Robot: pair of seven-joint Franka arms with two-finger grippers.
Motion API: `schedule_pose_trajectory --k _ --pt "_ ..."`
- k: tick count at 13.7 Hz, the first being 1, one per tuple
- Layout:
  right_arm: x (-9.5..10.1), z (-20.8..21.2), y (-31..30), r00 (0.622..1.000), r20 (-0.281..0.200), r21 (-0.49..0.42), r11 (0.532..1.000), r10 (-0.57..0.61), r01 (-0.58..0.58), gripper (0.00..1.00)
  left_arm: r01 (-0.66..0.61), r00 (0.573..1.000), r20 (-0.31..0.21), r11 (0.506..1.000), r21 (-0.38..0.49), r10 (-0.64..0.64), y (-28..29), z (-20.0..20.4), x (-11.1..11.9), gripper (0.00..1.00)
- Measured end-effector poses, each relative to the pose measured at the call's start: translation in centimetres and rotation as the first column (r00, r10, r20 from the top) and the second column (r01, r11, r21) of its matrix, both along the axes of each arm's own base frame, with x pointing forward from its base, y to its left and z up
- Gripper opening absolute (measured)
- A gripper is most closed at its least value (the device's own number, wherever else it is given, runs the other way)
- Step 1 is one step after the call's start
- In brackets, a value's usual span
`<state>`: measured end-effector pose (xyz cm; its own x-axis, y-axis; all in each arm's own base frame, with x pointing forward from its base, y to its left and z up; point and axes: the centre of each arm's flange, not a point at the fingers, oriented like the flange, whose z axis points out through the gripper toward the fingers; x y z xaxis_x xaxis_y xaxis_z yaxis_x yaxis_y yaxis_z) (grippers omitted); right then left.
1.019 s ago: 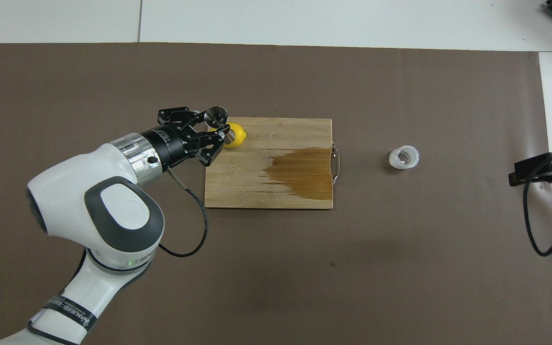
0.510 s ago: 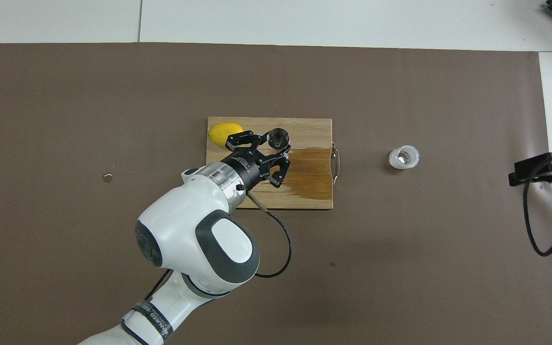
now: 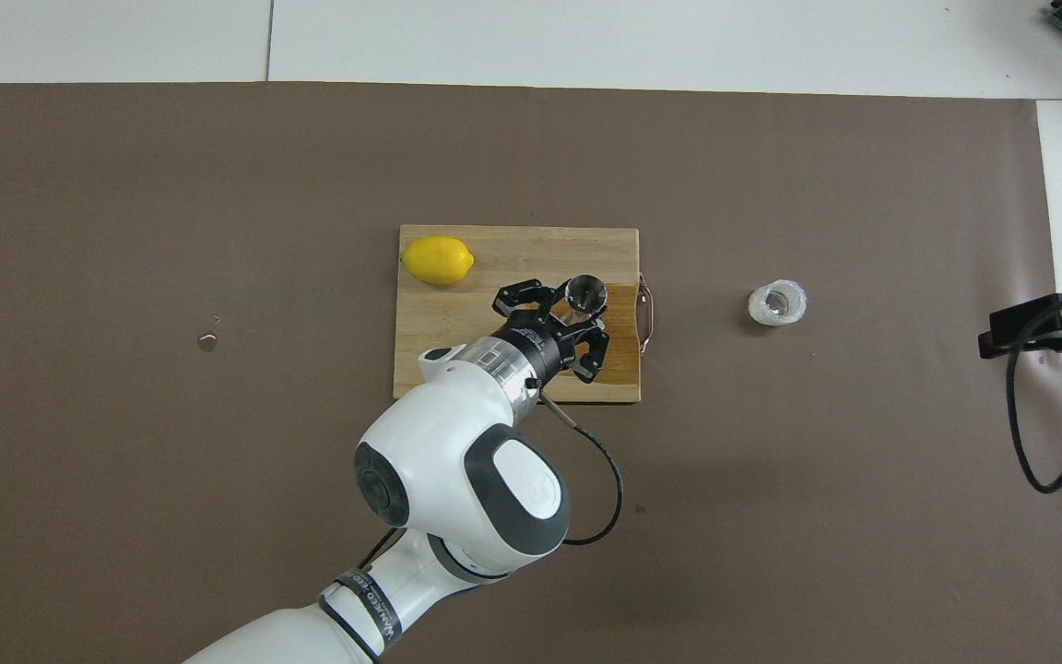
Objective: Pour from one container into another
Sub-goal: 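Lower the silver cup onto the board stain and open the left gripper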
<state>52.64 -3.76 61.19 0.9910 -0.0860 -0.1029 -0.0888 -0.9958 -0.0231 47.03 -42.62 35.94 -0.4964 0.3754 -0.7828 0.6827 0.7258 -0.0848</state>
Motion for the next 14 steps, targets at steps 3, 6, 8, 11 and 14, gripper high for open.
schedule_pose_trajectory --k 3,6,8,11,14 --pt "0.0 0.0 0.0 1.0 0.0 0.0 1.0 0.0 0.0 1.0 -0.006 1.0 0.003 1.0 0.005 0.006 -1.5 -0.6 -1.2 0.48" --pt "0.0 0.0 0.0 1.0 0.0 0.0 1.0 0.0 0.0 1.0 -0.015 1.0 0.006 1.0 0.007 0.015 -1.4 -0.7 -1.0 0.48" --pt "0.0 0.0 0.0 1.0 0.0 0.0 1.0 0.0 0.0 1.0 -0.021 1.0 0.005 1.0 0.013 0.021 -1.3 -1.1 -1.0 0.48" --pt "0.0 0.0 0.0 1.0 0.0 0.0 1.0 0.0 0.0 1.0 -0.027 1.0 0.005 0.999 0.02 0.027 -1.6 -1.5 -1.3 0.48" --pt "0.0 0.0 0.0 1.0 0.0 0.0 1.0 0.0 0.0 1.0 -0.027 1.0 0.005 0.999 0.021 0.027 -1.6 -1.5 -1.4 0.48"
